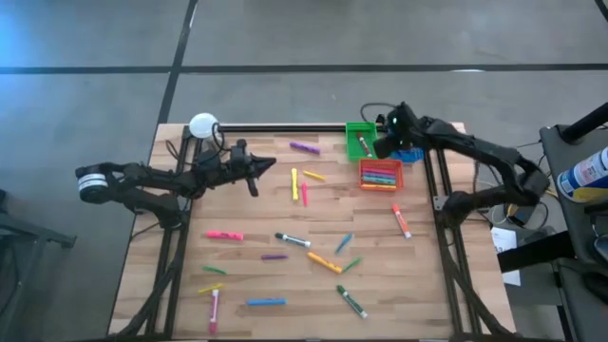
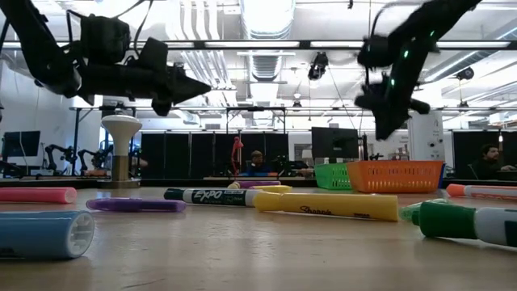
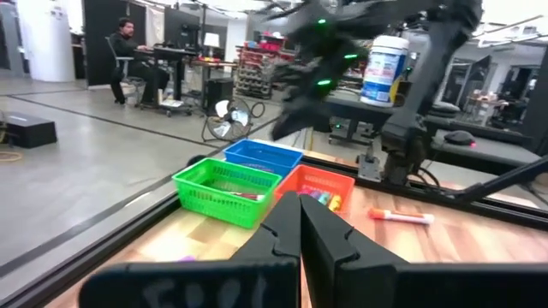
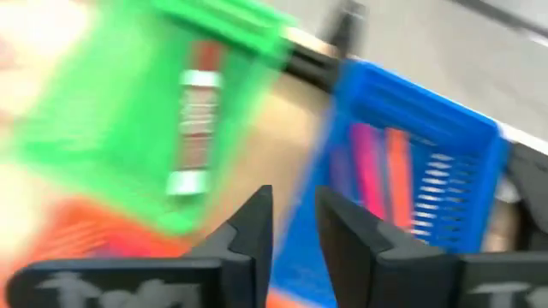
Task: Pick & Place Markers
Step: Put the bottom green marker pen into the green bin, then put the top yellow highlighter pen into the orange bin
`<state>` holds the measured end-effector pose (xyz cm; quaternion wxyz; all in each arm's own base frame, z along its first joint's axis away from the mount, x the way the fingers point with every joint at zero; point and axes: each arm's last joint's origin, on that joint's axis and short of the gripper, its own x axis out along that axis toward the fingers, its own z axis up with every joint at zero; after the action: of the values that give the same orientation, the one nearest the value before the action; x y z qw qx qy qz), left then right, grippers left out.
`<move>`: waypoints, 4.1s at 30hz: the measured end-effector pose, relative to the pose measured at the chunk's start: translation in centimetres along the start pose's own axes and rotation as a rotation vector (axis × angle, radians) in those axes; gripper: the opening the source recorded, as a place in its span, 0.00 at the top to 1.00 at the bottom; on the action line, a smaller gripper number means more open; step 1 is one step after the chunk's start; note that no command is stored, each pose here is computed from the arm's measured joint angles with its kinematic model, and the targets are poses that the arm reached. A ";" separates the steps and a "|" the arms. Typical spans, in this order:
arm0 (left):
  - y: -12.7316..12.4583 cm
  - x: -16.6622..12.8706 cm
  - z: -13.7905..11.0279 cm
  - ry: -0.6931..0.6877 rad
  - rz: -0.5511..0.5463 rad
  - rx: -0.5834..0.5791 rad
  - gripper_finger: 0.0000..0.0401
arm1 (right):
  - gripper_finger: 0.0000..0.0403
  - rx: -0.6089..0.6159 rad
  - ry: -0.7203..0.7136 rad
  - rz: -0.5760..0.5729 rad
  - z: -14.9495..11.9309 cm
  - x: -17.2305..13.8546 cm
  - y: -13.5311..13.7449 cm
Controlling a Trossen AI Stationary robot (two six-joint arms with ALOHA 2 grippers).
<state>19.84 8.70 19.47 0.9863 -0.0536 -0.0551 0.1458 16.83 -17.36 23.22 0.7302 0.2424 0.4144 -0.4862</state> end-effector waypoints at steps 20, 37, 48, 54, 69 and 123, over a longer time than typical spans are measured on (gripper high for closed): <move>0.1 -0.2 -0.3 0.011 0.006 -0.008 1.00 | 0.84 0.078 0.144 0.362 -16.8 -9.4 14.2; 0.2 -0.2 -0.6 0.039 0.009 -0.017 1.00 | 0.52 -0.210 0.315 0.497 -27.8 -13.7 27.1; 0.2 -0.5 -1.1 0.059 0.012 -0.029 1.00 | 0.56 -0.351 0.487 0.360 -31.5 -13.0 32.3; 0.2 -0.6 -1.1 0.059 0.012 -0.037 1.00 | 0.63 -0.362 0.545 0.343 -32.4 -12.3 33.1; 0.2 -0.8 -1.3 0.058 0.012 -0.046 1.00 | 0.82 -0.379 0.526 0.354 -30.1 -13.9 32.1; 0.4 -1.0 -2.0 0.115 0.057 -0.020 1.00 | 0.64 0.072 0.351 0.104 7.7 10.7 6.3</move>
<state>18.99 8.62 17.34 0.9828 -0.0732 0.0017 0.1698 27.39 -26.02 18.06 0.6616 0.3705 0.5049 -0.4125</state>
